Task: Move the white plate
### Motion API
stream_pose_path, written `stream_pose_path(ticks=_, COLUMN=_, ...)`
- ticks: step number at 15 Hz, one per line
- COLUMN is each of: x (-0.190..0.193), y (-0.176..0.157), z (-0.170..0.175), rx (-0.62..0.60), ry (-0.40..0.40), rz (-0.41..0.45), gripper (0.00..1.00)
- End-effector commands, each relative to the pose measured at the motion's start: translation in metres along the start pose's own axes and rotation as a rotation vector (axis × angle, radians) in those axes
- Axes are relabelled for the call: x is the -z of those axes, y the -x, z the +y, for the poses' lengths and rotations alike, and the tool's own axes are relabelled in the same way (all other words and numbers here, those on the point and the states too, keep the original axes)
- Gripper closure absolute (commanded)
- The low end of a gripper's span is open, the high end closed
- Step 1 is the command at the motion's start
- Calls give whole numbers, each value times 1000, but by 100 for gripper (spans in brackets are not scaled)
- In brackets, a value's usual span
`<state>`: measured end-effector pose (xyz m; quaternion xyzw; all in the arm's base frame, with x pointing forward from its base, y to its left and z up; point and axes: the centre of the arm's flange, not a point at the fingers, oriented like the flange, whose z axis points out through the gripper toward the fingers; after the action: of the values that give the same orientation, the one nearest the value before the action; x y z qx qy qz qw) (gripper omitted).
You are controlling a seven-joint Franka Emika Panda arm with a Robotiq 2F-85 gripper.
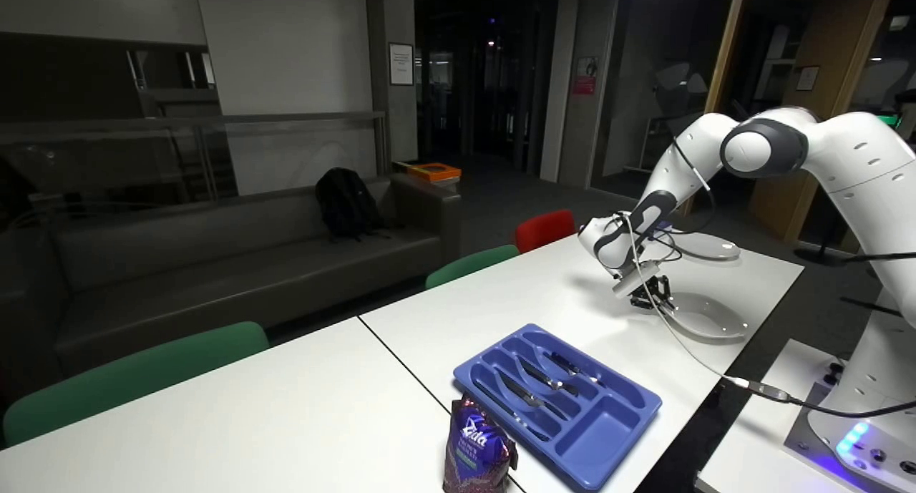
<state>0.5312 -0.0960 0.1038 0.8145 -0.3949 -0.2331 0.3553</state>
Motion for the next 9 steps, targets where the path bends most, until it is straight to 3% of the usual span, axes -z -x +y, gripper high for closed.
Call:
stream_pose_path(ticks=1, x=-3, y=0, z=13, rx=4, ry=-26, rz=-21, gripper=50)
stream_pose_path(ticks=7, x=-3, y=-2, z=19, rx=14, ry=-73, rz=-45, gripper=5)
stream_pose_path(ticks=9, x=-1, y=-3, z=27, rx=12, ry=-103, rz=-68, gripper=0)
